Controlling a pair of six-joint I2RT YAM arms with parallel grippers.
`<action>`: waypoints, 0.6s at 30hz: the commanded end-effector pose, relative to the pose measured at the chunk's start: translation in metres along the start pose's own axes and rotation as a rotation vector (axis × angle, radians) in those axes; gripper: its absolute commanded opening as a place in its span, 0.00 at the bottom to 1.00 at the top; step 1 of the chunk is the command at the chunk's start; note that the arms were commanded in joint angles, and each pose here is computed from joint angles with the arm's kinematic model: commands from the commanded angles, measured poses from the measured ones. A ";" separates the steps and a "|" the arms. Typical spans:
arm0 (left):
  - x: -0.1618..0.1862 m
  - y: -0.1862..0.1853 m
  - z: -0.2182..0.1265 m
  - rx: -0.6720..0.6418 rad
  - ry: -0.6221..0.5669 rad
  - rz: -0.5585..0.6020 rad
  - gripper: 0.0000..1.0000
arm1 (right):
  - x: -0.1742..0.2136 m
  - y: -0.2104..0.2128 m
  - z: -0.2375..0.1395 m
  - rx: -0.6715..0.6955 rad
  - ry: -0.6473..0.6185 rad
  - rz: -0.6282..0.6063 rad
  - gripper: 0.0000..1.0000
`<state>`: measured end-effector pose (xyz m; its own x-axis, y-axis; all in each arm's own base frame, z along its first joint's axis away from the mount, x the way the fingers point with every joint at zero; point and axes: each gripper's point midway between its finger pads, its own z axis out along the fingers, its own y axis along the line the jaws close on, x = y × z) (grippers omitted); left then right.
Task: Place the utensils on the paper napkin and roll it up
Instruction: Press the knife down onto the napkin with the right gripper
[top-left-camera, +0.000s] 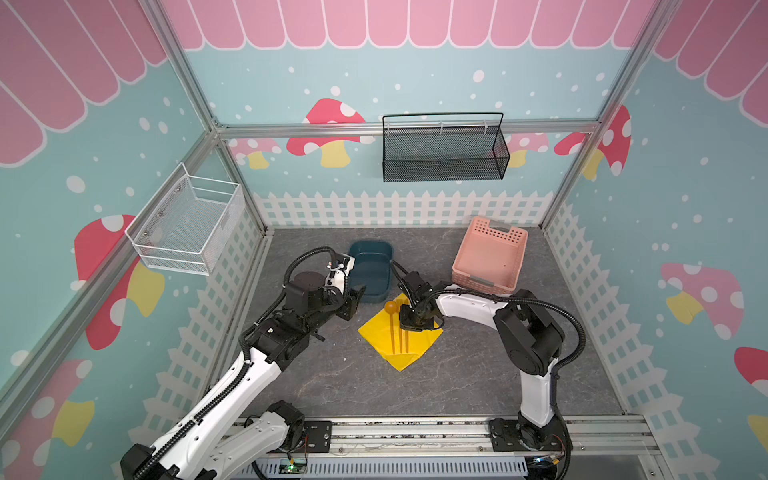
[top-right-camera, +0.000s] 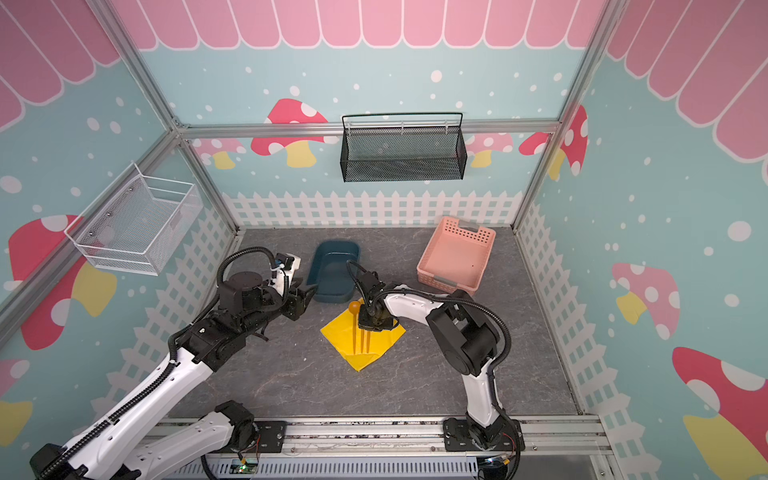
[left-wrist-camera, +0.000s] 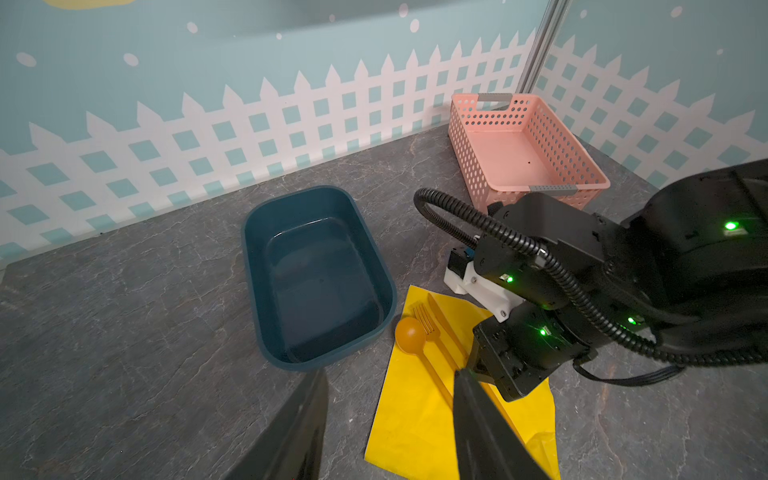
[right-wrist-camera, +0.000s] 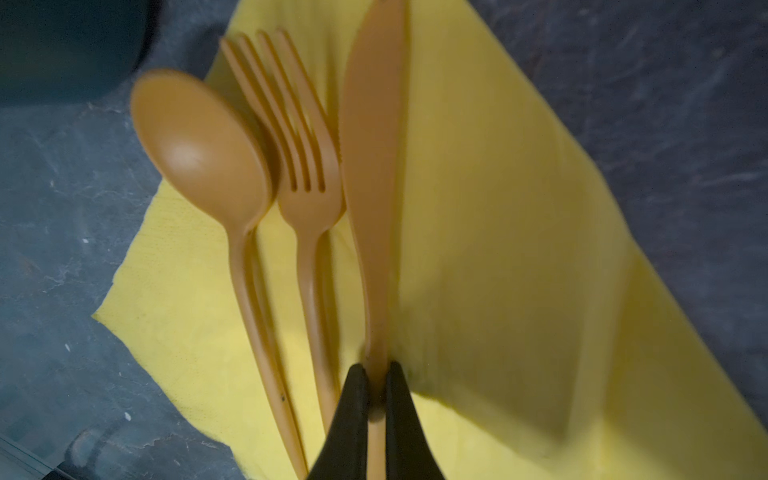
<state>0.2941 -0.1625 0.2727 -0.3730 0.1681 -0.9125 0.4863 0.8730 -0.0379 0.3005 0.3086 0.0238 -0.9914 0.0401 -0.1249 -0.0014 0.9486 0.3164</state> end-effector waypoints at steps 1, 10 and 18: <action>0.004 0.001 -0.003 -0.010 0.005 0.025 0.51 | 0.002 -0.003 0.000 0.031 0.003 0.020 0.02; 0.004 0.001 -0.003 -0.010 0.006 0.025 0.51 | 0.003 -0.006 0.002 0.044 0.005 0.022 0.02; 0.005 0.000 -0.002 -0.006 0.011 0.028 0.51 | 0.004 -0.007 0.004 0.048 0.005 0.023 0.06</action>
<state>0.2942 -0.1622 0.2727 -0.3721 0.1702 -0.9124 0.4856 0.8735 -0.0351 0.3011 0.3063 0.0231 -0.9906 0.0482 -0.1276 0.0070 0.9522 0.3053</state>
